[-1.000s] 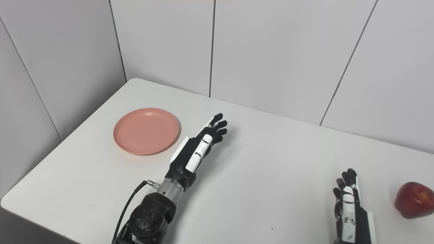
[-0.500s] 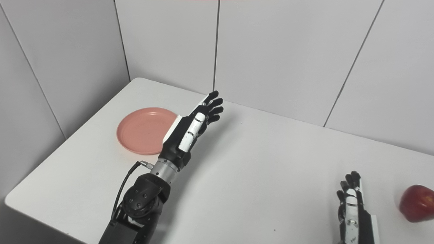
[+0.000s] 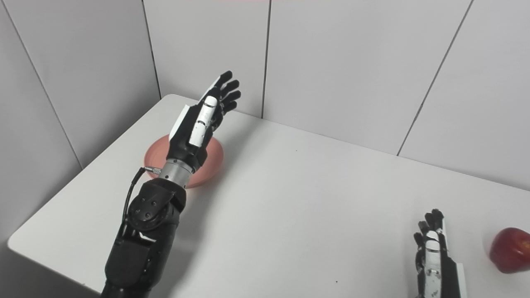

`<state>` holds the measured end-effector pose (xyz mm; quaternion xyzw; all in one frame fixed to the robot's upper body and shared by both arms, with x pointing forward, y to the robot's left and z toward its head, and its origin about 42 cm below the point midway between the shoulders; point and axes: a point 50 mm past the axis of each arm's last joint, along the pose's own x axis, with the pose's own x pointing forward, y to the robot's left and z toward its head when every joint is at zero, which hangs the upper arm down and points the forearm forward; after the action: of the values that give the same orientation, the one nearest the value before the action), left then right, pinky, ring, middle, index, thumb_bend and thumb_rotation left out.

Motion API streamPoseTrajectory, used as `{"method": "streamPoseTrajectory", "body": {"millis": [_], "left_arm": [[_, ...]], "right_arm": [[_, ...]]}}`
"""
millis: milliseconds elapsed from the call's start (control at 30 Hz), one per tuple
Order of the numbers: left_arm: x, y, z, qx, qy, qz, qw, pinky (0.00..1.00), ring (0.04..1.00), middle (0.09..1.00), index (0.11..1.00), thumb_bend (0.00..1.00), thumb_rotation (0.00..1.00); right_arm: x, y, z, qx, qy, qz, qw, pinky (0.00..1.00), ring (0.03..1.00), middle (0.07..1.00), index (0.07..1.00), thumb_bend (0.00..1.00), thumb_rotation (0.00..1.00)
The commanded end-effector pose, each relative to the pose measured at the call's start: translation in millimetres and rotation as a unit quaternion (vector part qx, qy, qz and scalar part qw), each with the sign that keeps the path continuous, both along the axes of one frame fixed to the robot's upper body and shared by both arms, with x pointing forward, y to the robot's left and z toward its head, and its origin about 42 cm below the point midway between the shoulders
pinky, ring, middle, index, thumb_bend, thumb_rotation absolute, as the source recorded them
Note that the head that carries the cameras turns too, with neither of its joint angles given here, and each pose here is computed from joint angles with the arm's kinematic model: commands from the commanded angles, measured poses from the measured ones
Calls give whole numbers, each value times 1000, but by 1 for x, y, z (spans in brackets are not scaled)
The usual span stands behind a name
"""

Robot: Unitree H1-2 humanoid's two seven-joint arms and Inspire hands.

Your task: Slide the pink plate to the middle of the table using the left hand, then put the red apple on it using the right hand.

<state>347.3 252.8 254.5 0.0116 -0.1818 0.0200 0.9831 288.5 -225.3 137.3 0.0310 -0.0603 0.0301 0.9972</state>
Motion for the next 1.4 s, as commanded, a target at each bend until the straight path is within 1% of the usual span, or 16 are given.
{"method": "streamPoseTrajectory", "body": {"millis": [0,133,267,433,633,733,800,867,933,1067,1200,1367], "left_arm": [[6,4,23,-3,-38,-1,999,934,922,934,916,446,1000],[11,21,23,-9,-40,24,999,922,917,928,908,463,1000],[14,34,24,-9,-41,35,999,928,923,933,911,469,998],[21,51,27,-7,-41,71,997,895,895,909,894,448,979],[27,73,30,-1,-33,102,994,884,895,899,875,445,998],[29,82,31,-8,-32,118,993,859,872,872,849,394,992],[29,90,31,-14,-35,130,991,856,869,869,846,389,990],[28,98,32,-17,-36,144,989,845,864,866,843,396,962],[27,104,33,-18,-35,151,988,849,871,875,853,406,975],[28,115,34,-16,-29,167,985,858,876,880,861,387,994],[32,130,30,-22,-20,181,983,869,876,877,861,385,972],[36,147,26,-43,-12,190,981,863,878,879,855,357,976]], "right_arm": [[8,0,15,0,-23,5,1000,1000,1000,1000,1000,34,1000],[8,-1,15,4,-24,3,1000,1000,1000,998,1000,22,1000],[7,-2,15,3,-28,4,1000,1000,1000,995,1000,14,1000],[7,-2,16,3,-26,4,1000,1000,1000,997,1000,11,1000],[7,-2,18,0,-28,3,1000,1000,1000,997,1000,2,1000],[7,-3,18,2,-27,4,1000,1000,1000,997,1000,1,1000],[7,-3,19,1,-26,4,1000,1000,1000,997,1000,1,1000],[7,-3,20,0,-24,6,1000,1000,1000,1000,1000,0,1000],[7,-3,20,-3,-24,5,1000,1000,1000,1000,1000,0,1000],[6,-4,21,-6,-25,4,1000,1000,1000,1000,1000,0,1000],[6,-4,21,-5,-28,6,1000,1000,1000,1000,1000,0,1000],[7,-3,23,-1,-29,7,1000,1000,1000,1000,1000,0,1000]]}}
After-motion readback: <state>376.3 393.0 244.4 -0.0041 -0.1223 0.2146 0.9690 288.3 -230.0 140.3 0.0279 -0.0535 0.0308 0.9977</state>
